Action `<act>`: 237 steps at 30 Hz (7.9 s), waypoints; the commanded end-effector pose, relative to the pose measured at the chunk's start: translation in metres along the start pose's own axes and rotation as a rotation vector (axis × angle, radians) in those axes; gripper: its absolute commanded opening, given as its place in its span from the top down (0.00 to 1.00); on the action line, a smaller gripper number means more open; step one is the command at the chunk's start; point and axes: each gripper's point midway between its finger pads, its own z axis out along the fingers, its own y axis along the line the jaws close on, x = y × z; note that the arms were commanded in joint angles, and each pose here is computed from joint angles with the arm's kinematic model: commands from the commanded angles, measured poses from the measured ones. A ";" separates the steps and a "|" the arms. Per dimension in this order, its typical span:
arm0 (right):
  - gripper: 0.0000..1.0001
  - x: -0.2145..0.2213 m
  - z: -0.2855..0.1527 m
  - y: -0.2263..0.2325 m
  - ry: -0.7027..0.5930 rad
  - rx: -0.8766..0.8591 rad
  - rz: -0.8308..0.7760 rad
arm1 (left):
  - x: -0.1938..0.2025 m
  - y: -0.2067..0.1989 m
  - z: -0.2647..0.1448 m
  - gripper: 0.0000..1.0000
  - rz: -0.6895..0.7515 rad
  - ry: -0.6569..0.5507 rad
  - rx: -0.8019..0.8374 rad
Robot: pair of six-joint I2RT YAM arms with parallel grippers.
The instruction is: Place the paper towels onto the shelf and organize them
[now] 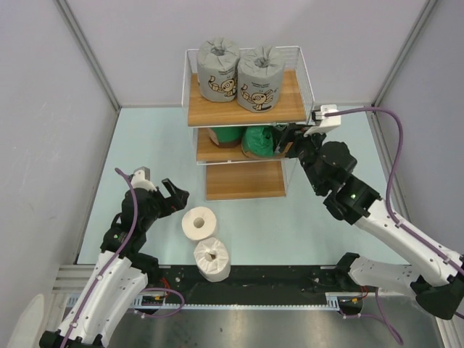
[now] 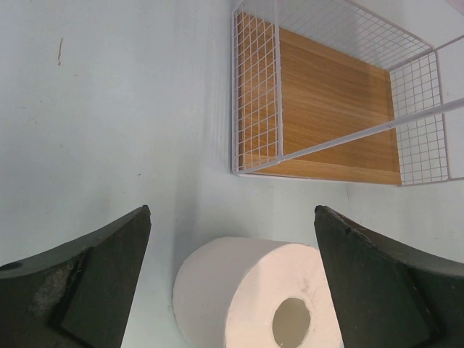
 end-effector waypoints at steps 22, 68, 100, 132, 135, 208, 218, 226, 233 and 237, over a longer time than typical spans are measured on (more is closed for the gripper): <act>0.18 0.095 -0.125 0.085 0.380 -0.458 -0.041 | -0.005 -0.008 0.002 0.00 0.002 -0.018 0.033; 0.13 0.278 -0.076 0.196 0.788 -0.383 0.298 | 0.002 -0.013 0.002 0.00 -0.011 -0.004 0.076; 0.13 0.308 -0.074 0.194 0.773 -0.261 -0.082 | 0.002 -0.013 0.002 0.00 -0.014 -0.008 0.079; 0.12 0.315 -0.060 0.181 0.797 -0.167 -0.174 | 0.002 -0.012 0.002 0.00 -0.015 -0.007 0.073; 0.12 0.318 -0.059 0.181 0.802 -0.164 -0.170 | 0.002 -0.012 0.002 0.00 -0.015 -0.005 0.073; 0.70 0.204 0.014 0.043 0.204 0.170 -0.111 | 0.002 -0.011 0.003 0.00 -0.015 -0.006 0.066; 0.72 0.216 0.018 0.045 0.147 0.146 -0.062 | 0.003 -0.011 0.003 0.00 -0.015 -0.003 0.070; 0.79 0.221 0.020 0.044 0.098 0.132 -0.046 | 0.005 -0.011 0.004 0.00 -0.013 0.007 0.070; 0.79 0.227 0.024 0.045 0.093 0.132 -0.067 | 0.004 -0.010 0.005 0.00 -0.014 0.007 0.060; 0.78 0.231 0.026 0.045 0.088 0.132 -0.092 | 0.005 -0.009 0.004 0.01 -0.015 0.005 0.059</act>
